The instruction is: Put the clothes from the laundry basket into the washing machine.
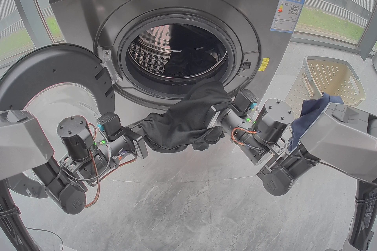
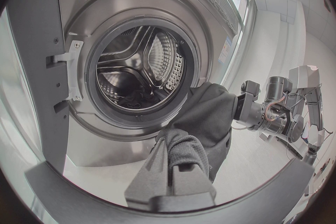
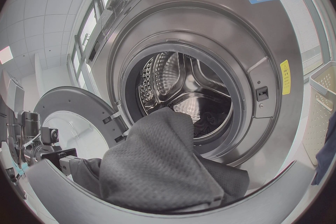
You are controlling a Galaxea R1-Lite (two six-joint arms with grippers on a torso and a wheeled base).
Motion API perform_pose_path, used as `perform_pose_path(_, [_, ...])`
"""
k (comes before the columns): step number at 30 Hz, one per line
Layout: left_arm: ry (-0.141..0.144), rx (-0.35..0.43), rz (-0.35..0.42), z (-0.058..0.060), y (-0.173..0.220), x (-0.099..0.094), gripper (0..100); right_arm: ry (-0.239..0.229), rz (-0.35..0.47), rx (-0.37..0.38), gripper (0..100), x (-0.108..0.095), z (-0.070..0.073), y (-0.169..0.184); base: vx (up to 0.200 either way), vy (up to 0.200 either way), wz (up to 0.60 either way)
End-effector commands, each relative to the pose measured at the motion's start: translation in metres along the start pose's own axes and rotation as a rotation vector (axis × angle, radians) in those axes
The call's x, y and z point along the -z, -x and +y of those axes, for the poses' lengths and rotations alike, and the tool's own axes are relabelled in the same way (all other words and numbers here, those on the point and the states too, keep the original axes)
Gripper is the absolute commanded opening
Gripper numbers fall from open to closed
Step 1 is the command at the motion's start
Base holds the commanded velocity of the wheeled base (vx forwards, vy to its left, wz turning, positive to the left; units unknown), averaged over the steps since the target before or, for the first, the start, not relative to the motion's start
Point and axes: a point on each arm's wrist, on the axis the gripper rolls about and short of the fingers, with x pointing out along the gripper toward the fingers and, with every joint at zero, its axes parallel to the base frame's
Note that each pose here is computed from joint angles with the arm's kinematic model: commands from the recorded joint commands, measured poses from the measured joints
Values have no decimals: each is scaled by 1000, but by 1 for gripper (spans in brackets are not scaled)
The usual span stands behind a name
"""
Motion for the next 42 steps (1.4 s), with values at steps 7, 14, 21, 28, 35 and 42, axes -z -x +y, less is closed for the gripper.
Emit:
perform_pose_path(7, [3, 5, 12, -2, 1, 2, 100, -3, -22, -2, 0, -14, 3, 4, 0, 0, 0])
perform_pose_path(14, [14, 0, 67, -1, 8, 14, 100, -4, -37, 4, 0, -20, 0, 4, 0, 0, 0])
perform_pose_path(21, [-28, 23, 163, -4, 19, 34, 100, -2, -47, 29, 0, -21, -6, 3, 0, 0, 0])
perform_pose_path(28, [-61, 93, 307, -6, 43, 58, 100, 5, -60, 45, 0, -25, -14, 1, 0, 0, 0])
perform_pose_path(35, [-101, 133, 361, -14, 56, 65, 100, 1, -83, 31, 0, -34, -8, -2, 0, 0, 0])
perform_pose_path(42, [-126, 194, 175, -25, 14, 41, 100, -6, -58, 11, 0, -27, 1, 1, 0, 0, 0])
